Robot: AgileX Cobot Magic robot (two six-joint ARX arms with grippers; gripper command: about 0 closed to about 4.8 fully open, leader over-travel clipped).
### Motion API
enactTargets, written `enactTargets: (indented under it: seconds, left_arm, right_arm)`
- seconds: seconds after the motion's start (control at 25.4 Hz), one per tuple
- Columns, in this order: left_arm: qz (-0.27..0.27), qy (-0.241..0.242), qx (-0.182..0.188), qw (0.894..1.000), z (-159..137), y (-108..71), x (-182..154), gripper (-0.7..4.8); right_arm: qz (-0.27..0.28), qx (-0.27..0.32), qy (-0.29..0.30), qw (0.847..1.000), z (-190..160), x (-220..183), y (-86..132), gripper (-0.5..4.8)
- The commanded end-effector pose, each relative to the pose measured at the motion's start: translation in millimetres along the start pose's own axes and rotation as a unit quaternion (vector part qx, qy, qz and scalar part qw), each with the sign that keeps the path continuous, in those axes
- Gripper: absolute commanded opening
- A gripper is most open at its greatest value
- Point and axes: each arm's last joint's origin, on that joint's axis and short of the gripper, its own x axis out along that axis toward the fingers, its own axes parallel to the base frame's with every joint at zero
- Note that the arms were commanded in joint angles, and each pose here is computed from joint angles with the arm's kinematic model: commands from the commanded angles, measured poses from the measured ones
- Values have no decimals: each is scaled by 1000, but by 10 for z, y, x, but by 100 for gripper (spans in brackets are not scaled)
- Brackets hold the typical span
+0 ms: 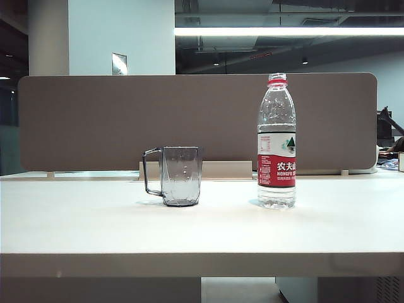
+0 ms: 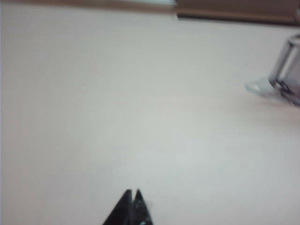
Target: Pick up the mineral water bottle on the table and pour water into the mug until it's full.
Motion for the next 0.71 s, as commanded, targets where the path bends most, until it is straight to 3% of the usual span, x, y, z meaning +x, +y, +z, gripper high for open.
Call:
enactTargets:
  seconds: [0.04,0.16,0.24,0.51,0.59,0.71]
  left_arm:
    - [-56,70,21,996,260,-149,-5,-1]
    - [-100,122,42,987,486,-284,-7,-1]
    - [-125,132,54,982,649,-377,7,-1]
    - [-171,95,64,979,1001,-576,68,-1]
    - [-176,71,60,980,1054,-595,73,-1]
    - [-177,66,59,980,1064,-595,69,-1]
  right_arm:
    - [2,0,-4,1000,-8,7,1,0]
    - [24,26,-4,999,-2,5,14,0]
    - [46,66,-1,997,-2,5,27,0]
    - [65,170,-4,983,25,1,38,16]
    - [102,174,-20,979,115,-25,64,31]
    - [94,166,-68,979,316,-95,69,31]
